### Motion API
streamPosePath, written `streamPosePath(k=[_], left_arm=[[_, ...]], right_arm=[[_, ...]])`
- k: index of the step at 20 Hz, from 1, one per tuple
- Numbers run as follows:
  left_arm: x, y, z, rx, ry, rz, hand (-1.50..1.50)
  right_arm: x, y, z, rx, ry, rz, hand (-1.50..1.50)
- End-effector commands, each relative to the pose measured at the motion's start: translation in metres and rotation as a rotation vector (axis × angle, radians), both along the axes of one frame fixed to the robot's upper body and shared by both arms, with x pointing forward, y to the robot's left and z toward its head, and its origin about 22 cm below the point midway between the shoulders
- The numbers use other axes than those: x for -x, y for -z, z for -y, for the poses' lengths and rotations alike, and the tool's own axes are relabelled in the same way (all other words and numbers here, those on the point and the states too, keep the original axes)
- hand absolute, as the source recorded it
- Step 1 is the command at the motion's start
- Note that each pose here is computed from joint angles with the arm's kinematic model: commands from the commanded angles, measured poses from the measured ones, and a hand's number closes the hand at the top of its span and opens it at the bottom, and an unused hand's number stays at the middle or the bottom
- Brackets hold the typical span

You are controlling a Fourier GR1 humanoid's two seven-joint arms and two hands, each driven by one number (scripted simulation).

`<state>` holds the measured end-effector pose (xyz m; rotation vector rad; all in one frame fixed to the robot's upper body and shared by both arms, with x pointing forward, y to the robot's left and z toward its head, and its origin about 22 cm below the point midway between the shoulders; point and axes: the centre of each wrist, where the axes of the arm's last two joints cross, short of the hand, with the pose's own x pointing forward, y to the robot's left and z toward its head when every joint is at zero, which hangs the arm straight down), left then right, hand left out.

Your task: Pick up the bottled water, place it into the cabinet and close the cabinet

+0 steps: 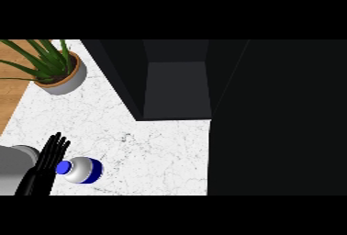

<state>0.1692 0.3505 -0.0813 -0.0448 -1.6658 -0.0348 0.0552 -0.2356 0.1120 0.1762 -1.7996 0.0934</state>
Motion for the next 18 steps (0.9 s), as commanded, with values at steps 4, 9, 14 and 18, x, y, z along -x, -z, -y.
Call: streamPosePath(k=[4, 9, 14, 18], left_arm=[[-0.02, 0.037, 0.001, 0.01, -0.005, -0.017, -1.5], [-0.001, 0.065, 0.014, 0.122, 0.109, -0.048, -1.5], [0.006, 0.084, 0.021, 0.193, 0.133, -0.085, -1.5], [0.005, 0.088, 0.016, 0.213, 0.086, -0.038, -1.5]], right_arm=[[0.018, -0.035, 0.003, -0.01, -0.032, 0.044, -1.5], [0.025, -0.026, 0.0, -0.015, -0.013, 0.037, -1.5], [0.025, -0.013, 0.007, 0.003, -0.008, 0.03, -1.5], [0.029, -0.027, 0.004, -0.011, -0.006, 0.046, -1.5]])
